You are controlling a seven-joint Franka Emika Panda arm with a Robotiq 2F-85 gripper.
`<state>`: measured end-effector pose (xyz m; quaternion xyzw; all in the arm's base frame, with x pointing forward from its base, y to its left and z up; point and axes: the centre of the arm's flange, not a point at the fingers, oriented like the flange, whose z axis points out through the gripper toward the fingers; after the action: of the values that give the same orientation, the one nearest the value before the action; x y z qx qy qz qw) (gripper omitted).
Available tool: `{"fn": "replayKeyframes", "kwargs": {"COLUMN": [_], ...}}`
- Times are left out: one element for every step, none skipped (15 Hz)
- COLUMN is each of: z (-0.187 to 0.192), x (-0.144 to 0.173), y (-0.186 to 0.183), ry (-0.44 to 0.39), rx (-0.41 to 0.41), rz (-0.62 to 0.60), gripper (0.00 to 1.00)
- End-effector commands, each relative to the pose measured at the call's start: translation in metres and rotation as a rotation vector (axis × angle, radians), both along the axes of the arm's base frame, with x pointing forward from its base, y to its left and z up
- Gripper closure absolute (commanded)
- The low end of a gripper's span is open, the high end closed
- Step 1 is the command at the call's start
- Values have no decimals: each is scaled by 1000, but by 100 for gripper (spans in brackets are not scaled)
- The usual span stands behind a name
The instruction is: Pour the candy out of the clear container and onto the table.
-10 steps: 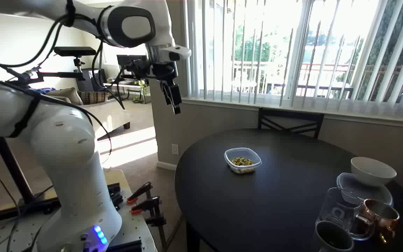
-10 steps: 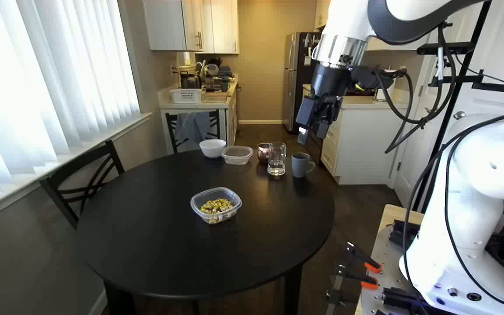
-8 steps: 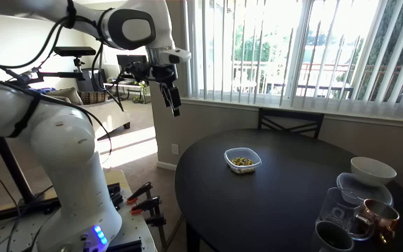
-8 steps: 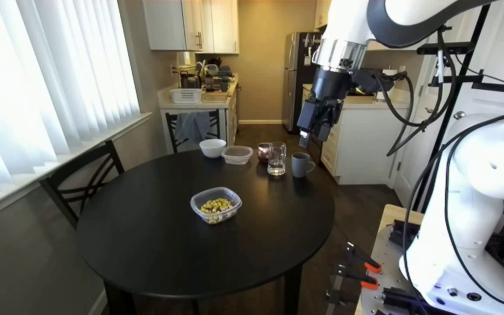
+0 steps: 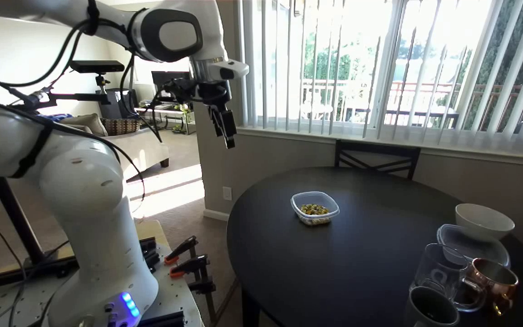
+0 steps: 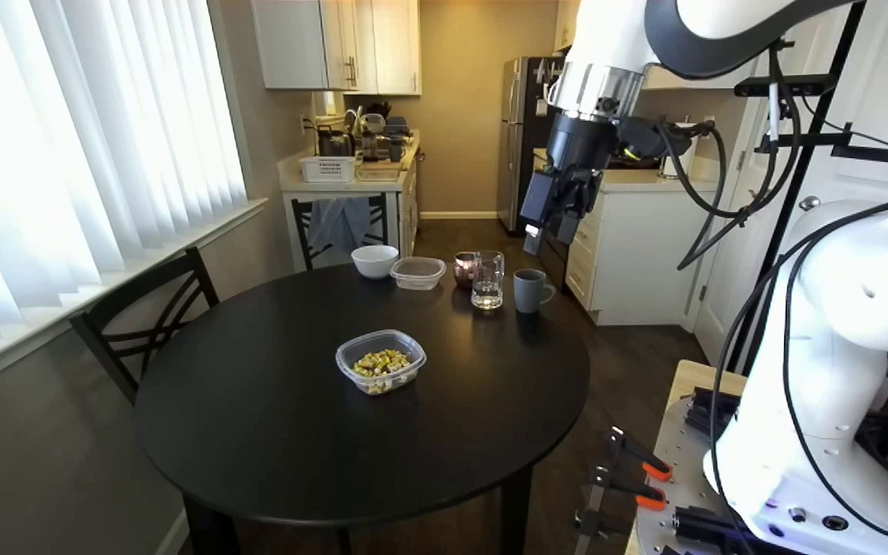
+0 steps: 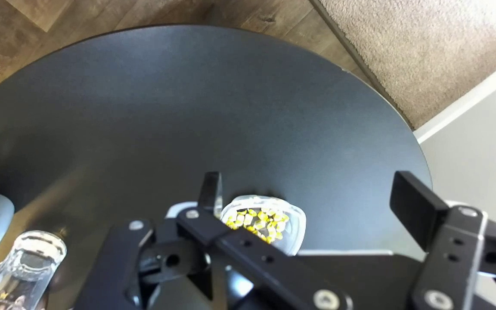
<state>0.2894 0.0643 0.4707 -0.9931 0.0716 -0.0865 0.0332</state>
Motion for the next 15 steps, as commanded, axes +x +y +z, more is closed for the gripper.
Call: {"fn": "replayKeyframes", "kwargs": {"z": [42, 53, 64, 71, 72, 68, 61, 48, 35, 18, 1, -18, -35, -54, -70], "x": [44, 54, 71, 87, 109, 127, 143, 158, 173, 187, 202, 214, 224, 233, 242], "y": [21, 28, 38, 44, 50, 51, 51, 47, 44, 40, 38, 37, 37, 40, 42], "ry": [-43, -58, -70, -73, -65, -42, -22, 18, 59, 96, 132, 172, 210, 255, 290], "rx": [-48, -66, -87, -96, -96, -94, -88, -82, -62, -50, -30, -16, -5, 5, 14], "rz": [-7, -13, -36, -43, -37, -47, -57, -84, -98, -112, -119, -122, -123, -124, -130], "gripper": [0, 0, 0, 0, 0, 0, 0, 0, 0, 0, 0, 0, 0, 0, 0]}}
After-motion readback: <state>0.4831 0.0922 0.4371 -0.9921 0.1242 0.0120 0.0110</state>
